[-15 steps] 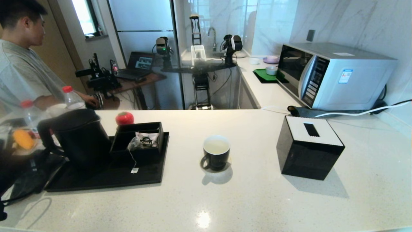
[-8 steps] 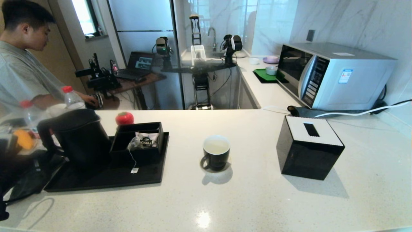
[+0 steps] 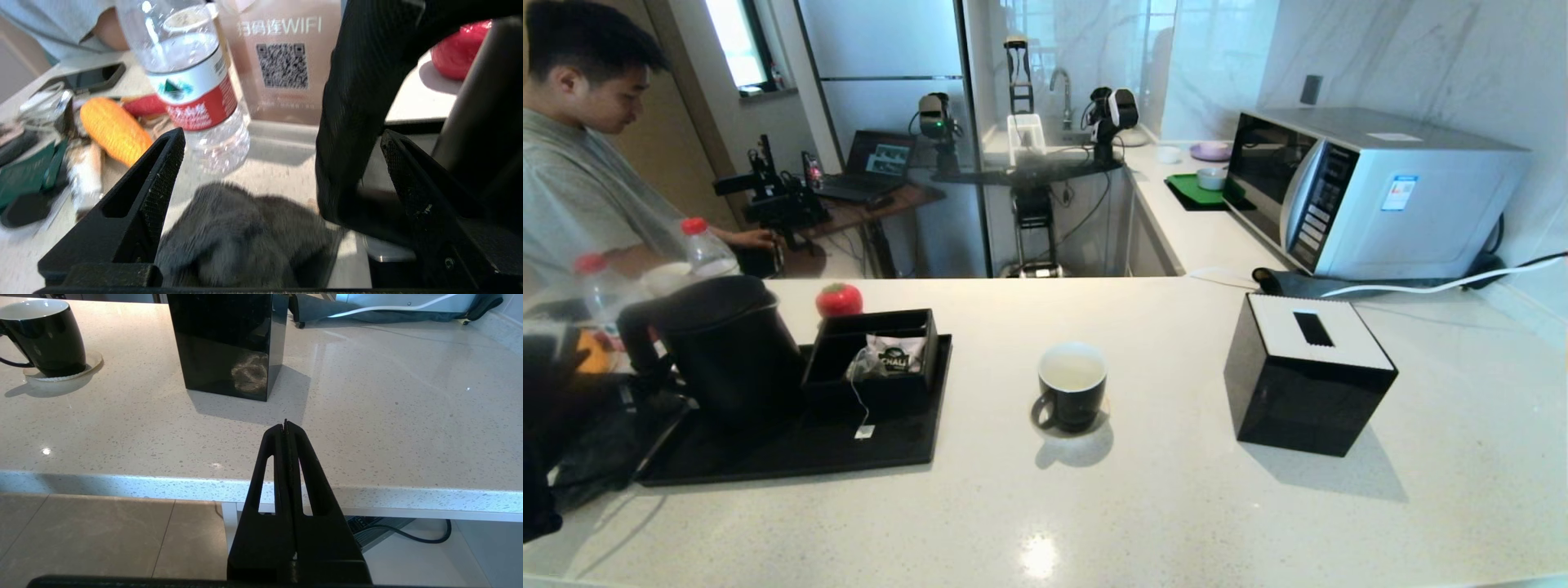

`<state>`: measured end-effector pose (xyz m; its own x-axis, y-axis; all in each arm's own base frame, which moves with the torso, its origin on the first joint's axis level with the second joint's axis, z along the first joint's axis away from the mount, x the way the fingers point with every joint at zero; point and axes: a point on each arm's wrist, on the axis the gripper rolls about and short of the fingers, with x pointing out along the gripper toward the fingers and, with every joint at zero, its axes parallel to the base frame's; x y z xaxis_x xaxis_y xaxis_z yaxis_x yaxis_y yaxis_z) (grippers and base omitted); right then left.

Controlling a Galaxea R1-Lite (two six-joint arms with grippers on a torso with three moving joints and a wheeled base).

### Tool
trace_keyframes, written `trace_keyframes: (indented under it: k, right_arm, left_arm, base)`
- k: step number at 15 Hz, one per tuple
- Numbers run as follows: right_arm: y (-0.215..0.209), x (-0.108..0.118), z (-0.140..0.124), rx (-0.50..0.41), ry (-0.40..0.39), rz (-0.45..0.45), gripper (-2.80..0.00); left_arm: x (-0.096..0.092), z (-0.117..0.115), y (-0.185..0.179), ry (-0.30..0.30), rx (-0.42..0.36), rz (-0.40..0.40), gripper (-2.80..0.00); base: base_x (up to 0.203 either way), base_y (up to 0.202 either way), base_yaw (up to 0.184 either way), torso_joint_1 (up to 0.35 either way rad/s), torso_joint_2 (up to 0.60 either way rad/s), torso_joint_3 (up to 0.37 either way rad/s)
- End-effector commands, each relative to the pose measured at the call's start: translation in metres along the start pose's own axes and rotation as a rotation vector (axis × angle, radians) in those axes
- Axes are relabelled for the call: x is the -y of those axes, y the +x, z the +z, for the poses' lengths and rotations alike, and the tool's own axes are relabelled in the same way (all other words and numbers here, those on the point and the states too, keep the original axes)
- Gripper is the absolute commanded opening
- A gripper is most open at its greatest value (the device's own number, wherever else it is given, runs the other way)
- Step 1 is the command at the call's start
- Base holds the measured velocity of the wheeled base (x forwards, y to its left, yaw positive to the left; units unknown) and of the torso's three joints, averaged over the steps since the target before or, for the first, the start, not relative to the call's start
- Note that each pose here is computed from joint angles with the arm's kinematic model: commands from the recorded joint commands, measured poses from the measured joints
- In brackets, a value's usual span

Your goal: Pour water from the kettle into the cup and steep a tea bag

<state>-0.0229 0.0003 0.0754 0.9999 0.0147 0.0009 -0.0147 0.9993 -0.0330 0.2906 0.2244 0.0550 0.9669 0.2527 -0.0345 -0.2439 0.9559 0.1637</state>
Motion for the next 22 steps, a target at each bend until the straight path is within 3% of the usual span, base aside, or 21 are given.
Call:
trace_keyframes:
  k: [1, 8, 16, 22]
  right_arm:
    - [0.0, 0.0, 0.0, -0.001, -0.001, 0.001, -2.8]
    - [0.0, 0.0, 0.0, -0.001, 0.001, 0.001, -2.8]
    - [0.0, 0.0, 0.0, -0.001, -0.001, -0.001, -2.8]
    - [0.0, 0.0, 0.0, -0.001, -0.001, 0.0, -2.8]
  left_arm:
    - [-0.003, -0.001, 0.008, 0.025, 0.05, 0.006, 0.0]
    - [-0.005, -0.001, 0.03, 0.049, 0.114, -0.063, 0.0]
    - [-0.002, 0.022, 0.055, 0.09, 0.23, -0.082, 0.0]
    - [-0.001, 0.022, 0.055, 0.086, 0.228, -0.087, 0.0]
  base:
    - [0.0, 0.0, 0.0, 0.0, 0.0, 0.0]
    - [0.0, 0.0, 0.0, 0.0, 0.0, 0.0]
    - [0.0, 0.0, 0.0, 0.0, 0.0, 0.0]
    - [0.0, 0.0, 0.0, 0.0, 0.0, 0.0]
